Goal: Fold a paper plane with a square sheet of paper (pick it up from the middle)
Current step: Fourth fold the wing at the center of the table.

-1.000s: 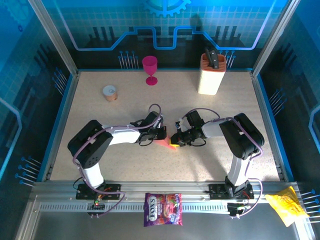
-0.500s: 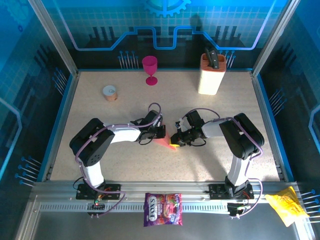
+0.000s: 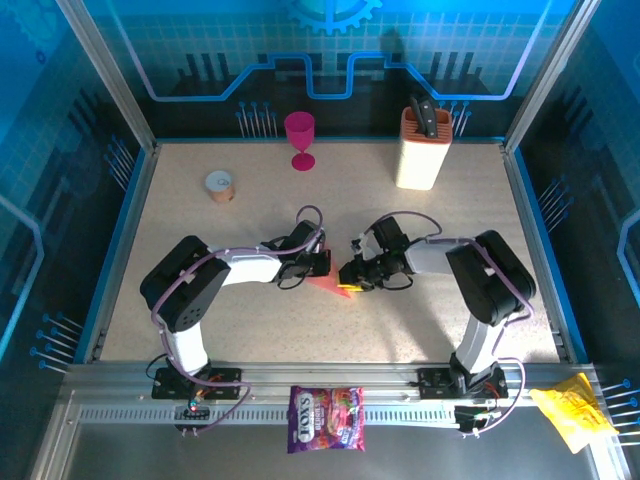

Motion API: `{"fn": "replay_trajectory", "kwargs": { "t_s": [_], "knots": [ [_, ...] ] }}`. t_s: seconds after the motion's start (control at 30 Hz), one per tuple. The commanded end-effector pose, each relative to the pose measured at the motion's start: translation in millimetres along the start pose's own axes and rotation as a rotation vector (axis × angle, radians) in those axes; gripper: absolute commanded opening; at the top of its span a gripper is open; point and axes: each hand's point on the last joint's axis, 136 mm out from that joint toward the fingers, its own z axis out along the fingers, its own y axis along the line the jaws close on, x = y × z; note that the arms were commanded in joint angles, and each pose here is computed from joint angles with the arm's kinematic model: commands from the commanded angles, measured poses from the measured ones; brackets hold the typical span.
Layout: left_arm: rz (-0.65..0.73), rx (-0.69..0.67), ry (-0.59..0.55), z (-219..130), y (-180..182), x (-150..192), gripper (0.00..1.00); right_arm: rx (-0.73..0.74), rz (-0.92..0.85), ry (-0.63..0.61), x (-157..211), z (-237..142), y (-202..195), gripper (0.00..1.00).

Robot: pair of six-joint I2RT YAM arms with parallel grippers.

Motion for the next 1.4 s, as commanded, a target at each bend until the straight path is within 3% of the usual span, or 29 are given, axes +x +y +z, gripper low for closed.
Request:
{"fn": "replay_trajectory", "kwargs": {
  "t_s": [0.0, 0.2, 0.4, 0.53, 0.73, 1.0, 1.37],
  "knots": [
    [0.013, -0.047, 0.011, 4, 12, 1, 0.00, 0.072, -0.029, -0.067, -9, -25, 3, 0.30],
    [0.014, -0.056, 0.010, 3, 15, 3, 0.00, 0.178, -0.106, -0.110, -5, -35, -3, 0.31],
    [0.008, -0.072, 0.011, 4, 19, 4, 0.00, 0.209, -0.194, -0.102, 4, -24, 8, 0.24],
    [0.004, -0.074, 0.014, 5, 20, 6, 0.00, 0.263, -0.252, -0.093, 9, -14, 9, 0.32],
    [0.004, -0.077, 0.016, 6, 21, 7, 0.00, 0.300, -0.262, -0.095, 7, -9, 3, 0.32],
    [0.003, -0.079, 0.021, 8, 22, 9, 0.00, 0.308, -0.269, -0.063, 9, 2, 0, 0.26],
    [0.003, -0.081, 0.021, 9, 23, 9, 0.00, 0.326, -0.259, -0.049, 14, 6, -9, 0.10]
  ]
}}
